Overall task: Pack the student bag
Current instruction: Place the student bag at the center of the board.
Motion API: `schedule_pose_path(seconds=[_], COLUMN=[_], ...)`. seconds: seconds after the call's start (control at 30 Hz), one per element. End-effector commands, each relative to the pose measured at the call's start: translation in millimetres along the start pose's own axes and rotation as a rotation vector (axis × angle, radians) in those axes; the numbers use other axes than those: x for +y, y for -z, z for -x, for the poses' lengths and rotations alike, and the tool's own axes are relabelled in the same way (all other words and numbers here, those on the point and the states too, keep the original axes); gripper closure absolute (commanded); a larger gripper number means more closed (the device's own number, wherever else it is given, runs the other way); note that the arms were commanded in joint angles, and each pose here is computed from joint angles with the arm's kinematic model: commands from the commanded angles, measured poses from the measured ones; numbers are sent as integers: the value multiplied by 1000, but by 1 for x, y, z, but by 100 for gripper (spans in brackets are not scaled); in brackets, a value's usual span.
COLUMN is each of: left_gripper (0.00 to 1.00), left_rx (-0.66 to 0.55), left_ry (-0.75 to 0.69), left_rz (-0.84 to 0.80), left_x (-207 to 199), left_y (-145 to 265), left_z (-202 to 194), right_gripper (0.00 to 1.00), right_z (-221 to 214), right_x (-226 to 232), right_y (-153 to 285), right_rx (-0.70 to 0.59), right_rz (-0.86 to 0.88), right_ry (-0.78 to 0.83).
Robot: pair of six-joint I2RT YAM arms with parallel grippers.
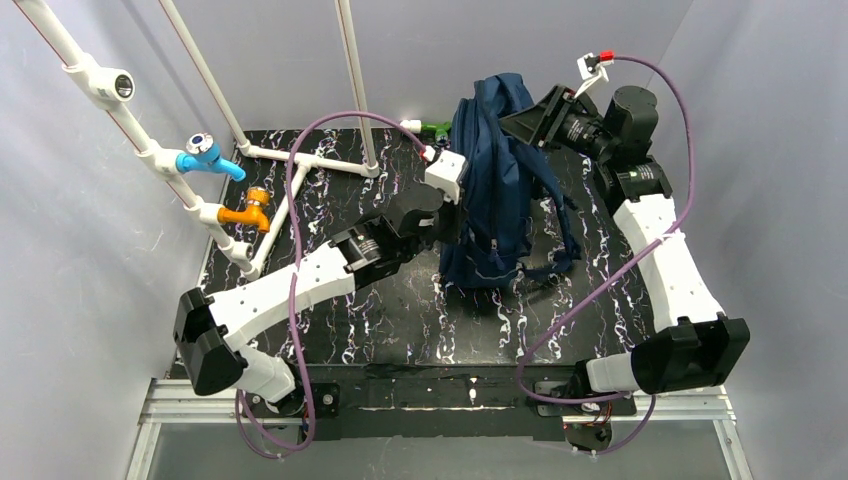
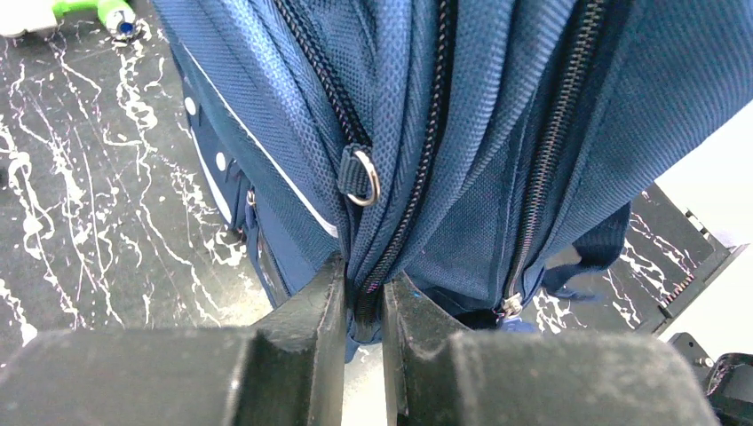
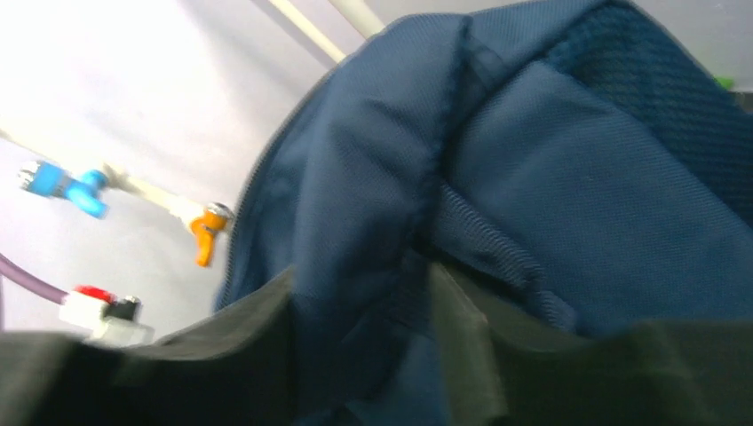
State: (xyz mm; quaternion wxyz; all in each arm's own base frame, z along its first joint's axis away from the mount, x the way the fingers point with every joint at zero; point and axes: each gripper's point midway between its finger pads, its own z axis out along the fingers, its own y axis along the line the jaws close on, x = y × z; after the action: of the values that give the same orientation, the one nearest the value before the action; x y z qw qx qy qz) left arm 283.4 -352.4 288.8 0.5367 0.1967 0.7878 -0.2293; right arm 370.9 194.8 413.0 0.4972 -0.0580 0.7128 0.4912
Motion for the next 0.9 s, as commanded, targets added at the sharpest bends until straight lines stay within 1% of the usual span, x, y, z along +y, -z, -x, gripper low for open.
schedule_pose_path(seconds=[0.0,0.07,0.17,0.23,0.3,0.33,0.4,0.47,0.53,0.6,0.67,0.87], left_gripper=[100,100,100,100,100,100,100,99,86,76,61,33], left_rx=[-61,-52,-48,-44,-37,-34,-31,-33,-32,-32,-30,-48], left_ry=[60,60,80,84,85,87,88,98,108,111,116,112], left_rz=[42,49,43,43,56,57,47,38,30,21,16,-37], left_x=[14,15,14,13,15,14,12,10,9,8,8,2], left_y=[17,16,14,14,14,15,15,17,19,21,26,41], left_z=[21,17,13,13,14,15,17,20,21,22,23,36], right_gripper=[27,12,2,2,2,2,2,2,2,2,2,2], right_z=[-38,-28,-16,-8,0,5,14,35,50,57,60,60], right_x=[-27,-18,-12,-13,-8,4,42,70,73,71,78,74], right_y=[16,26,45,58,66,66,60,57,64,71,71,67], right_rx=[151,150,156,142,120,102,73,-24,-117,-170,-191,-216], right_rz=[-148,-186,-273,-338,-360,-324,-159,-64,-102,-137,-106,-87], right_ry=[-18,12,90,152,191,197,159,126,117,144,161,142])
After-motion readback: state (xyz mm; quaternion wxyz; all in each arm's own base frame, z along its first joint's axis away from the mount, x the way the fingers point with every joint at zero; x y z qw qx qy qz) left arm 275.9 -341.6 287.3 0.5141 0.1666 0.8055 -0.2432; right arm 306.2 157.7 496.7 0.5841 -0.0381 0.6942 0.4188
